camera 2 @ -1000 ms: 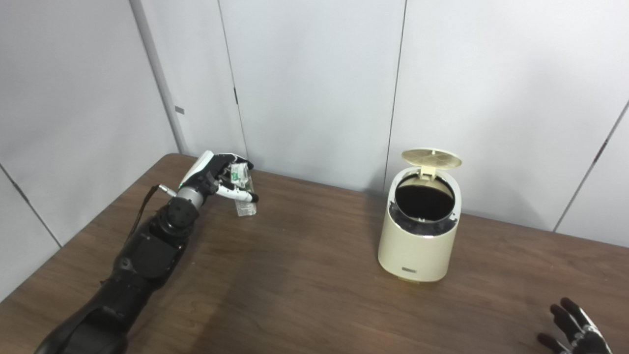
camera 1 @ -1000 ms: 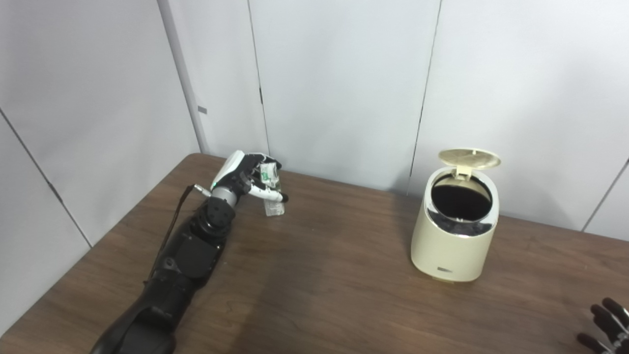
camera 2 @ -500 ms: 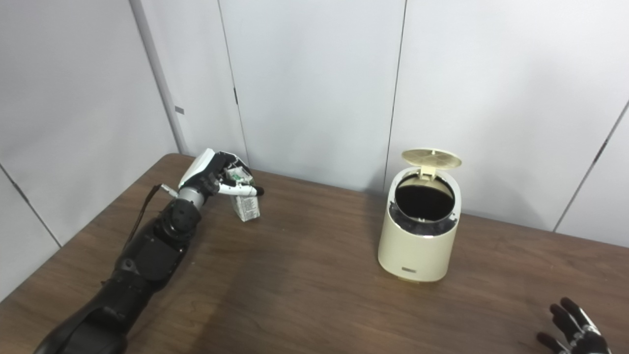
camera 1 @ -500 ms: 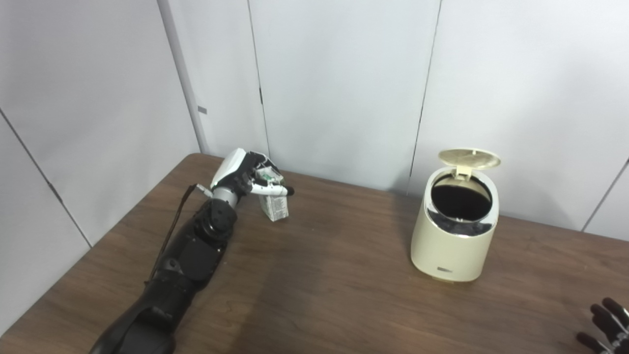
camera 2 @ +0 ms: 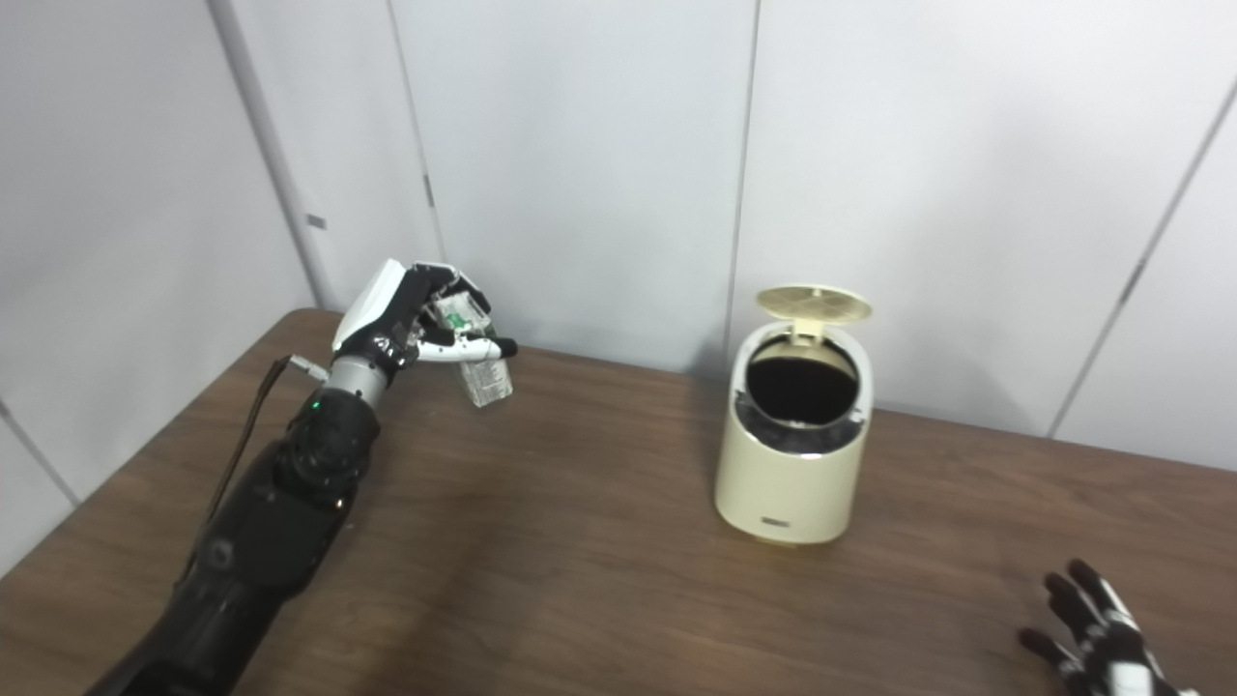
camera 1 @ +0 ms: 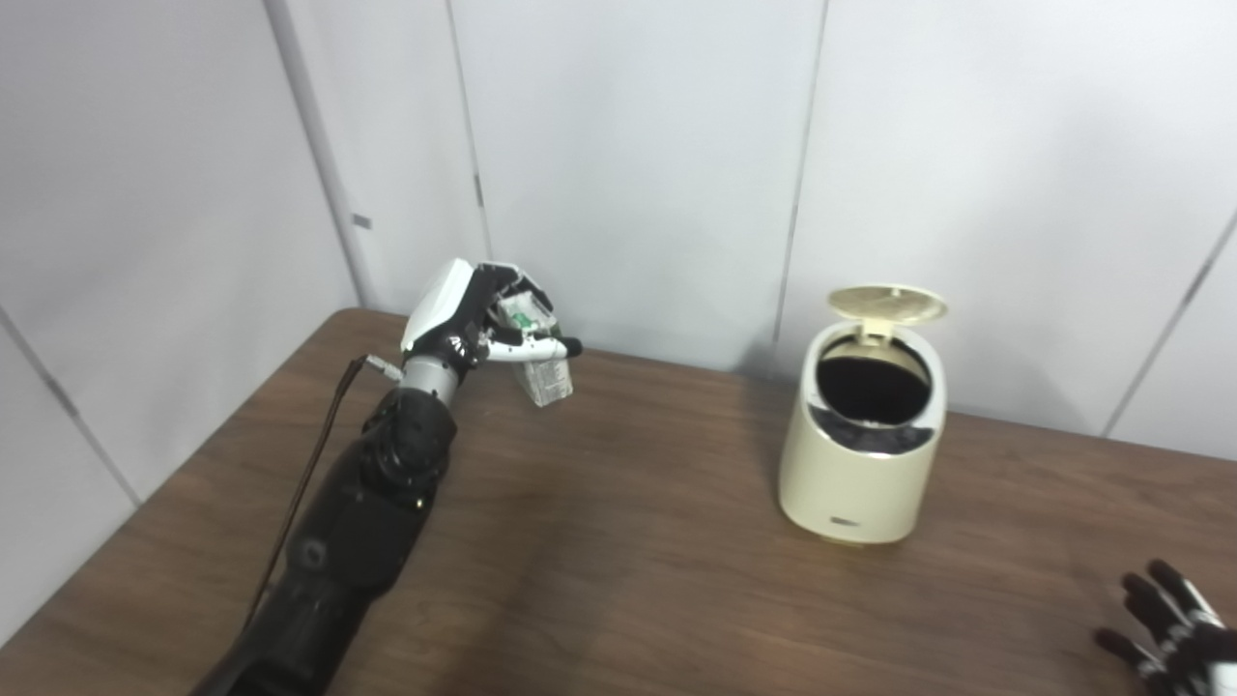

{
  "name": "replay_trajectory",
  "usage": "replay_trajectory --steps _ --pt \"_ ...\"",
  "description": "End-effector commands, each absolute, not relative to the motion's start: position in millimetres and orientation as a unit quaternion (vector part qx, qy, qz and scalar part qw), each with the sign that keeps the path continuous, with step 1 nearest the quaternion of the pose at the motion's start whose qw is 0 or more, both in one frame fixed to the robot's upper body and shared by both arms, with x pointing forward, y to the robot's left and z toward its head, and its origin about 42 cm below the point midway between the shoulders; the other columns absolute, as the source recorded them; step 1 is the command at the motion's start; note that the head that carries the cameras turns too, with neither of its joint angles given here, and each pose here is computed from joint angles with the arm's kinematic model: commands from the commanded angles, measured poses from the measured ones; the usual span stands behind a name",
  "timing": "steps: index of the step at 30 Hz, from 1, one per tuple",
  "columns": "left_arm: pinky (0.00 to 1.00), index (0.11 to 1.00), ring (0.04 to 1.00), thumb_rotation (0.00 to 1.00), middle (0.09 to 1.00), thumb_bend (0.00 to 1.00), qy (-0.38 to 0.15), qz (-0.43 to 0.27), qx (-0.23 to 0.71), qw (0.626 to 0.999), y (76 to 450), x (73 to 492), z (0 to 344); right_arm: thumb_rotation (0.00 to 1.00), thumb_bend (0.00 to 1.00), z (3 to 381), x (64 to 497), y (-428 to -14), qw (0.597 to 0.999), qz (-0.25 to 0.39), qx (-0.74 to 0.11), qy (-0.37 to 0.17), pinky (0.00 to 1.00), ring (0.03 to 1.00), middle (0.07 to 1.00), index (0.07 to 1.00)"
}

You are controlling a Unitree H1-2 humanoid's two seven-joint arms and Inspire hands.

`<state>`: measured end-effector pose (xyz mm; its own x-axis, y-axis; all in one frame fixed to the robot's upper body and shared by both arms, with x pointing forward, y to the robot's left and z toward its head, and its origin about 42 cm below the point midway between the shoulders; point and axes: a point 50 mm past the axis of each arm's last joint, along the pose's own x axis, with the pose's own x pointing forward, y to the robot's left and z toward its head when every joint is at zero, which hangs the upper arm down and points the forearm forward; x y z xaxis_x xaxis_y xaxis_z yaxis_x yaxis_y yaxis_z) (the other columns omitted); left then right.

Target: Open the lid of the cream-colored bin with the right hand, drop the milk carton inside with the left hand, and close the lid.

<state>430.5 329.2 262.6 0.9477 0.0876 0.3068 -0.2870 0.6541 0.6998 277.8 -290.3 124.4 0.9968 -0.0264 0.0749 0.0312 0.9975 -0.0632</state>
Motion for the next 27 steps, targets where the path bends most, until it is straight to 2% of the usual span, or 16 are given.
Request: replay_trajectory --steps 1,10,17,23,27 --pt "0.37 0.463 0.448 0.00 0.494 0.48 -0.202 0.128 0.399 0.885 317.0 430.5 307.6 0.96 0.57 127.5 283.5 -280.1 0.999 -0.005 -0.027 -0.043 0.90 0.920 0.880 0.907" --pt "0.35 0.481 0.436 0.00 0.493 0.48 -0.281 0.104 0.373 0.878 260.0 409.4 319.9 0.93 0.57 130.7 282.8 -272.4 0.997 0.000 -0.035 -0.063 0.86 0.907 0.875 0.924" --pt "0.37 0.477 0.444 0.00 0.519 0.48 -0.326 0.077 0.361 0.870 212.6 397.4 328.9 0.96 0.54 132.4 279.5 -264.3 0.998 0.003 -0.028 -0.060 0.88 0.918 0.884 0.940" --pt "0.35 0.475 0.443 0.00 0.526 0.48 -0.367 0.061 0.357 0.856 190.6 396.2 332.2 0.93 0.56 134.9 276.5 -254.2 0.998 0.001 -0.028 -0.056 0.87 0.916 0.889 0.938" --pt "0.39 0.475 0.448 0.00 0.520 0.48 -0.406 0.068 0.349 0.842 178.5 392.1 333.6 0.97 0.56 135.7 273.8 -246.9 0.998 0.006 -0.037 -0.052 0.85 0.910 0.894 0.939"
